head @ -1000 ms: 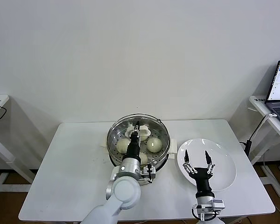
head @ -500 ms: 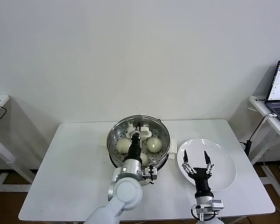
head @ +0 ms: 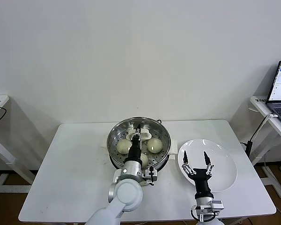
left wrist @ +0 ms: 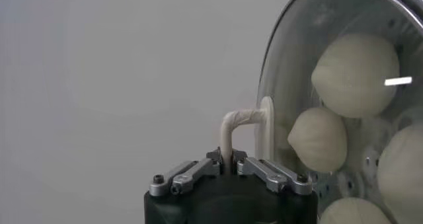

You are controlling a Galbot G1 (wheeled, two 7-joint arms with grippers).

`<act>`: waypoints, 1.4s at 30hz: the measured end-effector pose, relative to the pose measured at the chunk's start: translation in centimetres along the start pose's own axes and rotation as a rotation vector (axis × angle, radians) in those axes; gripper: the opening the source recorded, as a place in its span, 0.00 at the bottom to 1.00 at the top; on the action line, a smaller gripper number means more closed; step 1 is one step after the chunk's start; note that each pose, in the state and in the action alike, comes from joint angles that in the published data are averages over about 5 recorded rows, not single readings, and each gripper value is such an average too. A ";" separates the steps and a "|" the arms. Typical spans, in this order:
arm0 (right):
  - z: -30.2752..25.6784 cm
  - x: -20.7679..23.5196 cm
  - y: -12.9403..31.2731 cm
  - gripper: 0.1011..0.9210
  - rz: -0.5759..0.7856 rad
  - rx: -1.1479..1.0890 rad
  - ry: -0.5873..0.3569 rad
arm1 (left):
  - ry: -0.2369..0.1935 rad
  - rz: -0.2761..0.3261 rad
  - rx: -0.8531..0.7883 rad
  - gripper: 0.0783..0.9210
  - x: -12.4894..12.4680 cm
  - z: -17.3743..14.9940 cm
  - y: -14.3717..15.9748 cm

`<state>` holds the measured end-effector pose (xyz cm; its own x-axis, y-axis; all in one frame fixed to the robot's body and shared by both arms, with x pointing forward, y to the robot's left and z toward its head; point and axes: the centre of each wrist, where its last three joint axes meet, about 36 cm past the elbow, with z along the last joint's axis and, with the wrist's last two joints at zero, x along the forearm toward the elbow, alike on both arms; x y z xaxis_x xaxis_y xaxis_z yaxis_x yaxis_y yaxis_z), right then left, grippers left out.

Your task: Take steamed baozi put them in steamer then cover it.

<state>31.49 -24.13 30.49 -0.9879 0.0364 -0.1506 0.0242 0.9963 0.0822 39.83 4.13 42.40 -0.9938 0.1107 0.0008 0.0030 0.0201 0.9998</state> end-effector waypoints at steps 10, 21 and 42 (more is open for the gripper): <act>0.1 0.0 0.1 0.88 -0.004 0.001 0.000 | -0.001 0.001 0.000 0.13 0.0 -0.2 -0.2; 0.1 0.1 0.1 0.88 -0.008 0.002 -0.002 | -0.002 -0.005 -0.014 0.18 -0.2 0.0 -0.4; 0.2 -0.3 -0.2 0.88 -0.018 0.009 -0.006 | -0.019 -0.053 0.006 0.86 5.4 2.8 1.5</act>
<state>31.84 -24.36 30.33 -0.9872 0.0185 -0.1584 0.0073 0.9975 0.0706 34.81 7.50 43.84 -0.9903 0.1287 -0.0524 -0.0486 0.0328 0.9983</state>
